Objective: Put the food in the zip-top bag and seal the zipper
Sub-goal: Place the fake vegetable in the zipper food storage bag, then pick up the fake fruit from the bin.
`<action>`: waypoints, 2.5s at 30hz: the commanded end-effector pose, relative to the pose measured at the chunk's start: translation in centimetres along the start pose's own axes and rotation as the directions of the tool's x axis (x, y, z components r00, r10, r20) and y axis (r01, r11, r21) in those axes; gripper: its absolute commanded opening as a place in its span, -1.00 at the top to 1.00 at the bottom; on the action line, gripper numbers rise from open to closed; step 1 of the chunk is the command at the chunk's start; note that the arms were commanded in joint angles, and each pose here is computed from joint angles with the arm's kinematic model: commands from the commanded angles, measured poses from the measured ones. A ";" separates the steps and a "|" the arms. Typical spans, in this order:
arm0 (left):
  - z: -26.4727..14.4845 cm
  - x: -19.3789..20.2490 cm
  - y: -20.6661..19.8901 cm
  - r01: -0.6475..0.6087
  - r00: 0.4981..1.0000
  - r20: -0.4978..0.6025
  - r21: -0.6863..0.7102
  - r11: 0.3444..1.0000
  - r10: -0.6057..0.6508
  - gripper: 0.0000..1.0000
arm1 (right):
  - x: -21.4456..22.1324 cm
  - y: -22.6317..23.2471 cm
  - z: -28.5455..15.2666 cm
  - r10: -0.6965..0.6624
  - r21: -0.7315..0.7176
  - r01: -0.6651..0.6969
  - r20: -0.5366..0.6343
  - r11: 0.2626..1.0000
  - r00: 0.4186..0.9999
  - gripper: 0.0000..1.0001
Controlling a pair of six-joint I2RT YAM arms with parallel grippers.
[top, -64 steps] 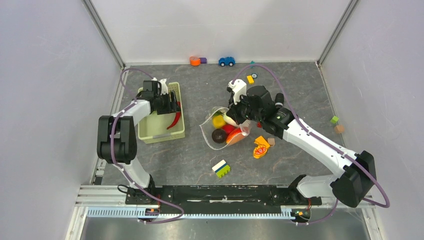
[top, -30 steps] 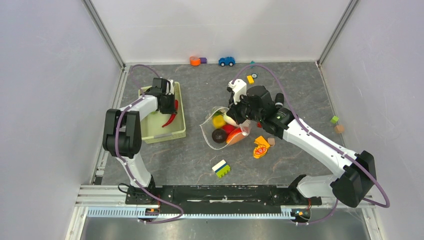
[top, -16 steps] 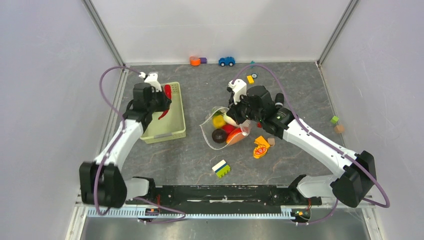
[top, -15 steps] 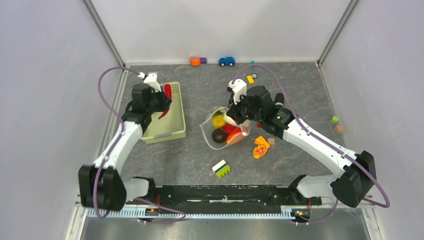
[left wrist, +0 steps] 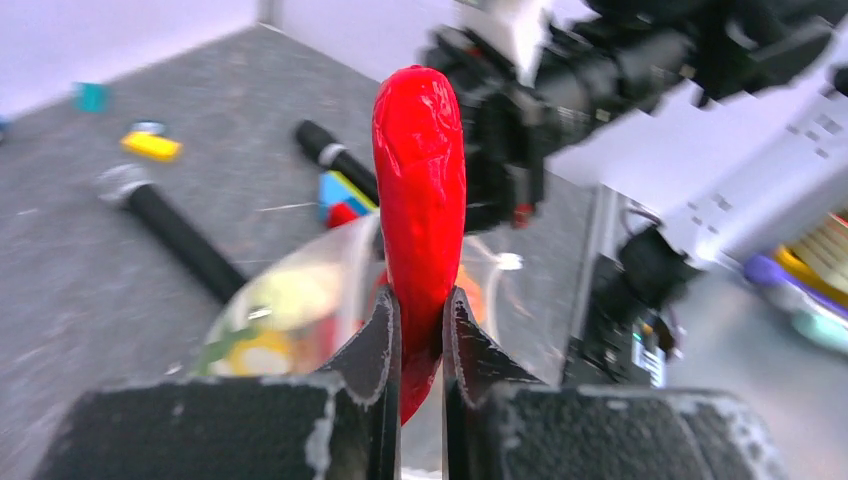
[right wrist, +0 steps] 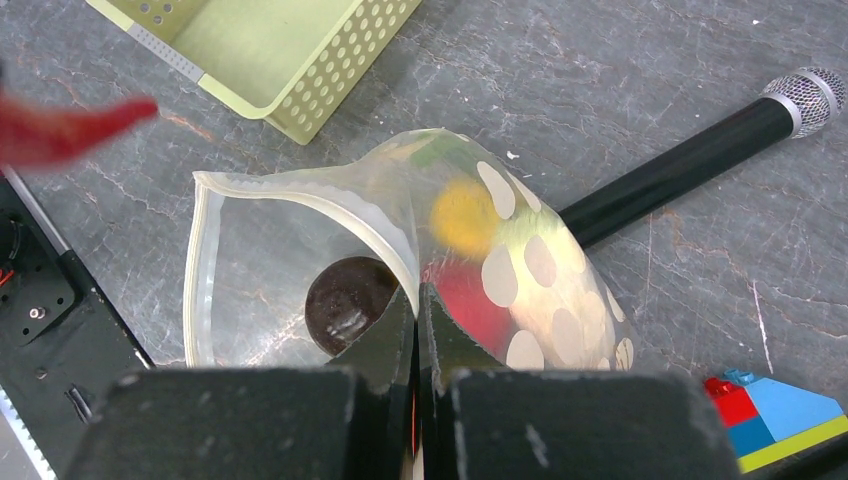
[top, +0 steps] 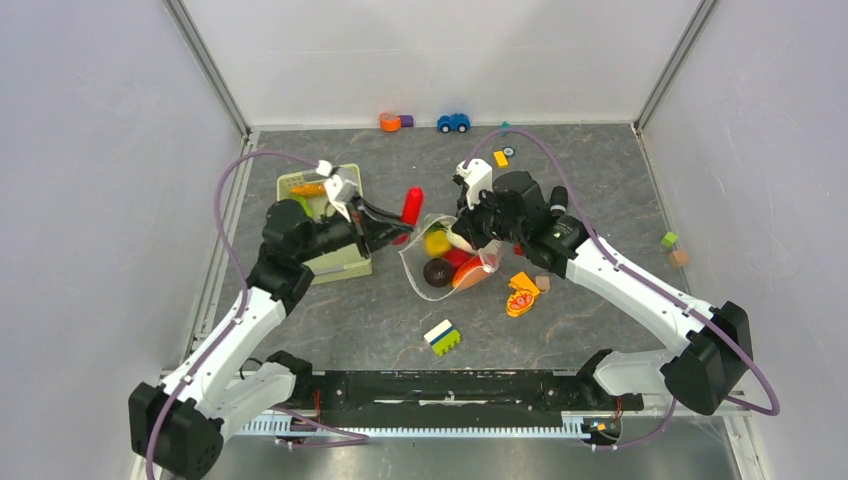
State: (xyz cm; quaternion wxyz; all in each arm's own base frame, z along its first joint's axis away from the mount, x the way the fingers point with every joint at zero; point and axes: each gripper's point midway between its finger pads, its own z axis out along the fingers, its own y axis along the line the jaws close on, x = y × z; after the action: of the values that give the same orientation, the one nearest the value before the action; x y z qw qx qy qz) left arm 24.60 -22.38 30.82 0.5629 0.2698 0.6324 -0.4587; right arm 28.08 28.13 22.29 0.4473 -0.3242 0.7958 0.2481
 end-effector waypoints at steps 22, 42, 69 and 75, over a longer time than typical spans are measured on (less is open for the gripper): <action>5.5 9.1 -7.8 -0.147 0.892 -0.309 0.494 0.857 0.331 0.95 | -3.4 1.3 -2.2 -0.012 -0.041 0.017 0.128 0.999 0.992 1.00; 5.5 13.1 -2.2 -0.110 0.872 -0.460 0.149 0.983 0.167 -0.04 | -3.6 1.3 -2.3 -0.007 -0.040 0.013 0.136 0.999 0.991 1.00; -0.6 0.6 9.6 -0.046 0.993 -0.110 -0.722 0.690 -0.050 -0.99 | -3.4 1.0 -2.2 -0.015 -0.023 0.018 0.132 1.000 0.991 1.00; -7.1 2.2 18.4 0.170 0.971 0.079 -0.891 0.421 -0.226 -0.99 | -3.5 1.0 -2.3 -0.015 -0.026 0.019 0.136 0.999 0.991 1.00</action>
State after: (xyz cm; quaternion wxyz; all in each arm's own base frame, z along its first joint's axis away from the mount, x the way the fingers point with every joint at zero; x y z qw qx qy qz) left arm 34.27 -14.33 25.24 0.5636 0.0219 0.8131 -0.1437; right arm 27.33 28.07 24.20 0.4642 -0.3229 0.7806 0.2663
